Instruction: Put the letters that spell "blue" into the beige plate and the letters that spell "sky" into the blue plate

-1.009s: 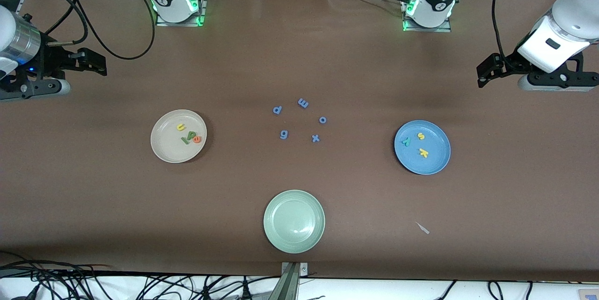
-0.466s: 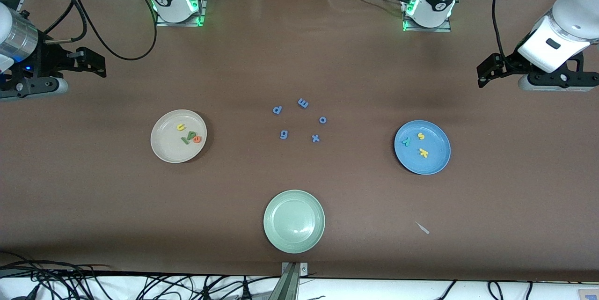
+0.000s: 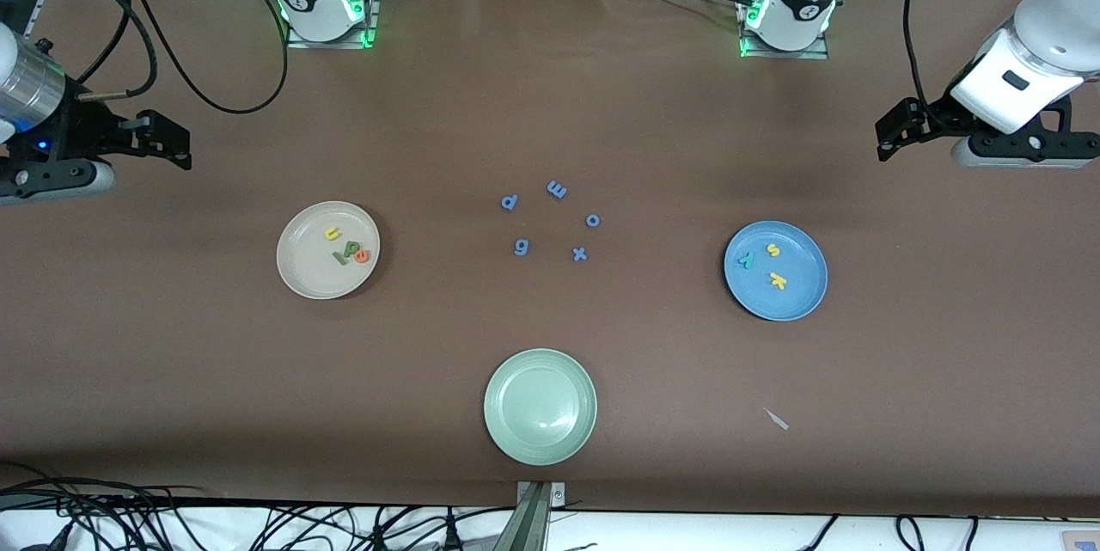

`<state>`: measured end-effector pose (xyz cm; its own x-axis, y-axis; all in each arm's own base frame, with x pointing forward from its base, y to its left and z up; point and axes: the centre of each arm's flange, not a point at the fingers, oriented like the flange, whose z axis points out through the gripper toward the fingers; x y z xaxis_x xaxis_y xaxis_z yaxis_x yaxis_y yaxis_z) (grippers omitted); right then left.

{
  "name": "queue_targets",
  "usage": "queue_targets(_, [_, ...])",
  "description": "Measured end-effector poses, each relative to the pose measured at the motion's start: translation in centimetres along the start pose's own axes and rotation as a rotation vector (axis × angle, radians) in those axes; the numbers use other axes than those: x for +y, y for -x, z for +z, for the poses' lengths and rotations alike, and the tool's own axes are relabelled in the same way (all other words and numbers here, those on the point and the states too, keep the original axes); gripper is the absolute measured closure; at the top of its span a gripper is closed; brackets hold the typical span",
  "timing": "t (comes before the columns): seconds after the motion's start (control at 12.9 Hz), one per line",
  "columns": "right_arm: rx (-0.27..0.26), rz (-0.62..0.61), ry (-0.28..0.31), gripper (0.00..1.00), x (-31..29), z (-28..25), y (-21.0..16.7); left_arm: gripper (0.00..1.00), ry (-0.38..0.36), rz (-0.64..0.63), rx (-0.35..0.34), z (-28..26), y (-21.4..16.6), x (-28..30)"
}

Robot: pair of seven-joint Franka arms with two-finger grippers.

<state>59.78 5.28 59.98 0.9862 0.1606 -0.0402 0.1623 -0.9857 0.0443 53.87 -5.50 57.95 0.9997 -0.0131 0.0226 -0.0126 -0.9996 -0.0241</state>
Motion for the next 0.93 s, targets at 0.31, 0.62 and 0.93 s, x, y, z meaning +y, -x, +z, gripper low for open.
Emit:
queue_targets(0.31, [0.0,0.001,0.0,0.0,0.09,0.31,-0.24,0.0,0.0,0.0,0.0,0.0,0.0,0.01])
queue_targets(0.62, [0.001,0.0,0.0,0.0,0.04,0.27,-0.25,0.0,0.0,0.0,0.0,0.0,0.0,0.01])
queue_targets(0.93, [0.002,-0.001,-0.004,0.0,-0.11,0.24,-0.27,0.0,0.0,0.0,0.0,0.0,0.0,0.01])
